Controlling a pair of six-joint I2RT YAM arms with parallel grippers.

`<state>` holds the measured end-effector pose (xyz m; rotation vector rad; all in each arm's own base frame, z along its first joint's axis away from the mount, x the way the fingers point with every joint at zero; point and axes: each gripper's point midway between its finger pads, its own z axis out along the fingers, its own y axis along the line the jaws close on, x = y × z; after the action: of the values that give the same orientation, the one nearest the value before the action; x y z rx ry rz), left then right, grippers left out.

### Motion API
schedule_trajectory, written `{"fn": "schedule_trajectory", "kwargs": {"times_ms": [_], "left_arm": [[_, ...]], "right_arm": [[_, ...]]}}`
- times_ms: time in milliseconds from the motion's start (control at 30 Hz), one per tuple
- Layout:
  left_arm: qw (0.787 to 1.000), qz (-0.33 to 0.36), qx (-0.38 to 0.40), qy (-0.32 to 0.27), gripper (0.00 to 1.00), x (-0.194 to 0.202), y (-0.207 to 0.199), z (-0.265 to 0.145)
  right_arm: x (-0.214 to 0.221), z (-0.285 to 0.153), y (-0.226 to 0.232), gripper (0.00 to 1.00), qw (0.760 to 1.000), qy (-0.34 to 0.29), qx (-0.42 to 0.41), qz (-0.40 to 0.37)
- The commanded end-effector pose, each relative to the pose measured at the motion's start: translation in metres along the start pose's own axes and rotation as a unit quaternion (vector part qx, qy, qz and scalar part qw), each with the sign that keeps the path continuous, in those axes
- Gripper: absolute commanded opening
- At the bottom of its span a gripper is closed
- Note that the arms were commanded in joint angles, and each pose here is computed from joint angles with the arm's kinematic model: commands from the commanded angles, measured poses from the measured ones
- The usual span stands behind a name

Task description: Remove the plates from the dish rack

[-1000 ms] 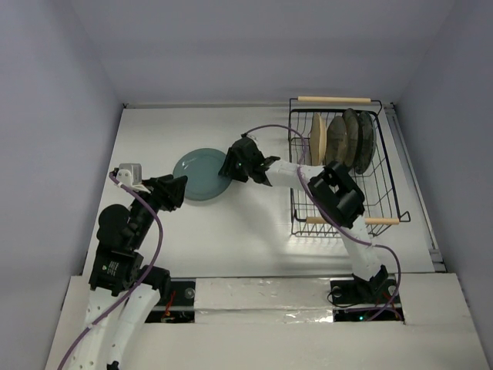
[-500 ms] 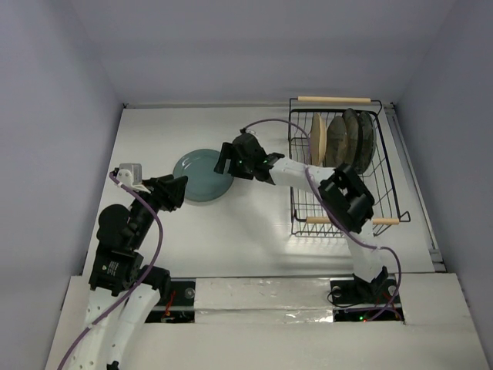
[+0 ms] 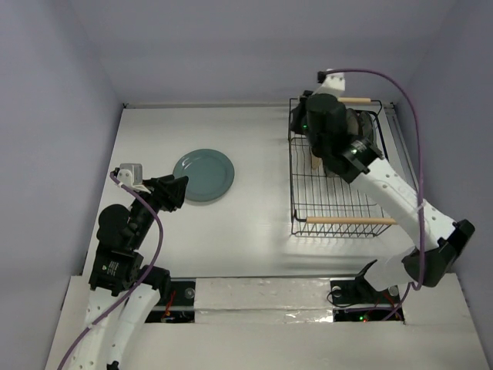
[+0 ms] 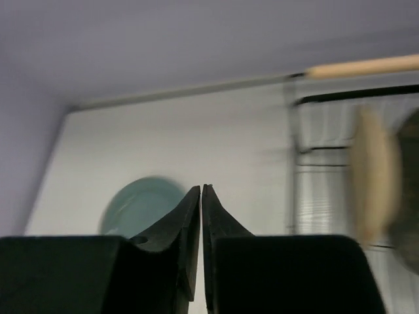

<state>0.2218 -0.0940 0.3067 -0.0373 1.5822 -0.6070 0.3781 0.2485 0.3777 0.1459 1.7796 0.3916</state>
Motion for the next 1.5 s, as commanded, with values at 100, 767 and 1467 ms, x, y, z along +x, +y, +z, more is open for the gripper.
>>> {"fn": "schedule_trajectory", "kwargs": {"times_ms": [100, 767, 1467], "left_arm": [[0.999, 0.003, 0.019, -0.035, 0.45, -0.023, -0.011, -0.005], [0.999, 0.004, 0.021, -0.038, 0.45, -0.024, -0.013, -0.007], [0.999, 0.004, 0.024, -0.04, 0.45, -0.025, -0.014, -0.008]], "right_arm": [[0.011, 0.004, -0.141, 0.69, 0.959, 0.065, 0.227, -0.157], [0.054, 0.088, -0.214, 0.52, 0.875, 0.176, 0.352, -0.283], [0.025, 0.087, -0.218, 0.0, 0.842, 0.141, 0.402, -0.331]]}}
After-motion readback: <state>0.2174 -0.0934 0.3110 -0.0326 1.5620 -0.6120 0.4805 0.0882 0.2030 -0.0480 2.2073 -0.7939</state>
